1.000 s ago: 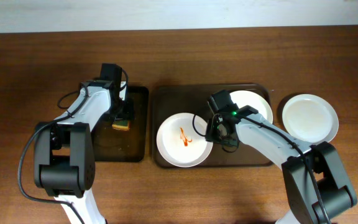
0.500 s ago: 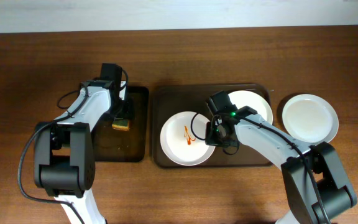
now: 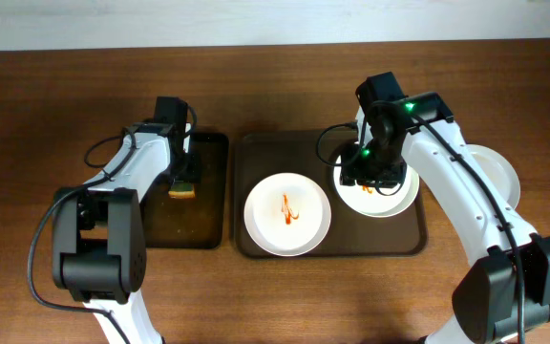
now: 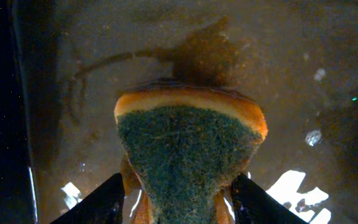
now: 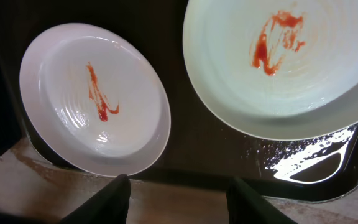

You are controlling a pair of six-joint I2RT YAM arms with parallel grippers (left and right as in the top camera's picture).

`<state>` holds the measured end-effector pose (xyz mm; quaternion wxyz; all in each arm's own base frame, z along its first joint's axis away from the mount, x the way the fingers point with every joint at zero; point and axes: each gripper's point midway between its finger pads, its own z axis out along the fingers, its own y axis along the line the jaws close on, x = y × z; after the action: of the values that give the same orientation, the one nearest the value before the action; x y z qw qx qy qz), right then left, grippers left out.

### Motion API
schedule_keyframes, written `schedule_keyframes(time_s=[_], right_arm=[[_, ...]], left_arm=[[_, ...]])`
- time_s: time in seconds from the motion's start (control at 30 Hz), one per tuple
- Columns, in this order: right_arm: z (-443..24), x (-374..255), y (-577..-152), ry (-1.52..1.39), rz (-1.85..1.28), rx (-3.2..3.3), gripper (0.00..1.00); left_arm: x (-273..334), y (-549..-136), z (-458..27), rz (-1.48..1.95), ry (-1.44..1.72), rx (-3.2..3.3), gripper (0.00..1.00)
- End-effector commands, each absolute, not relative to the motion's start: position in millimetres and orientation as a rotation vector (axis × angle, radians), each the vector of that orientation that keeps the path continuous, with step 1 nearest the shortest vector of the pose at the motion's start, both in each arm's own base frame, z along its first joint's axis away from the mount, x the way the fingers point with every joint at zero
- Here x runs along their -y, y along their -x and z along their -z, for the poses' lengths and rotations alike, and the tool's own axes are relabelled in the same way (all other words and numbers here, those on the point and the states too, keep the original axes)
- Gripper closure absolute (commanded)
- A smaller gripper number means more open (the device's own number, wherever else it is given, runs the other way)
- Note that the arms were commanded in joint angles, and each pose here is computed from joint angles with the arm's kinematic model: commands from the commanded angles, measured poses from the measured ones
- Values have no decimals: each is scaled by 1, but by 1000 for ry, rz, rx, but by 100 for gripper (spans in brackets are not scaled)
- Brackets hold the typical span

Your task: Clean dirty plates on tray and stack at the side

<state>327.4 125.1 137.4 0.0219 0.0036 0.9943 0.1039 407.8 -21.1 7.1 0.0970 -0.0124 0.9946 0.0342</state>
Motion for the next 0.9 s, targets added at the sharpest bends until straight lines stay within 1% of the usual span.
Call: schedule_keyframes(time_s=[0.0, 0.03, 0.1, 0.2, 0.27, 0.3, 0.33, 0.4, 0.43, 0.5, 0.53, 0.57, 0.6, 0.63, 0.7, 0.73, 0.8, 0.87], right_arm=[[-145, -131, -327, 40, -370, -3064, 48], [-145, -130, -328, 41, -369, -3063, 48], [-144, -128, -328, 76, -351, -3060, 48], [-144, -128, -326, 80, -349, -3066, 47], [-144, -128, -327, 81, -349, -3066, 46], [-144, -128, -327, 81, -349, -3065, 46], [-144, -128, -326, 81, -349, -3066, 46], [-144, -128, -326, 81, -349, -3066, 39], [-144, -128, -326, 81, -349, -3066, 32], [-144, -128, -325, 101, -351, -3071, 27], [-144, -128, -324, 107, -352, -3075, 27], [-144, -128, -324, 108, -352, -3074, 25], [-144, -128, -327, 107, -355, -3061, 21], [-145, -125, -331, 90, -361, -3050, 20], [-149, -124, -333, 102, -506, -3036, 19], [-153, -121, -335, 60, -594, -3025, 19], [-154, -112, -338, 4, -625, -3017, 12], [-154, -111, -336, 1, -626, -3026, 10]], left_arm=[[16, -407, -11, -119, 47, -2915, 75], [16, -407, -11, -119, 47, -2916, 99], [16, -412, -21, -115, 48, -2895, 100], [17, -417, -61, -107, 50, -2850, 100], [24, -412, -70, -47, 42, -2852, 100], [13, -415, -69, -134, 55, -2838, 100], [10, -414, -69, -149, 62, -2841, 100], [12, -415, -69, -130, 61, -2838, 100], [11, -418, -70, -128, 66, -2824, 100], [26, -418, -70, -14, -34, -2834, 100], [28, -416, -69, 21, -66, -2842, 100], [28, -414, -69, 74, -71, -2850, 100], [26, -415, -69, 101, -73, -2849, 100], [24, -414, -69, 124, -63, -2853, 100], [23, -406, -67, 133, -57, -2886, 100], [23, -403, -66, 133, -57, -2898, 100], [23, -401, -66, 132, -56, -2905, 100], [23, -402, -66, 132, -55, -2901, 100]])
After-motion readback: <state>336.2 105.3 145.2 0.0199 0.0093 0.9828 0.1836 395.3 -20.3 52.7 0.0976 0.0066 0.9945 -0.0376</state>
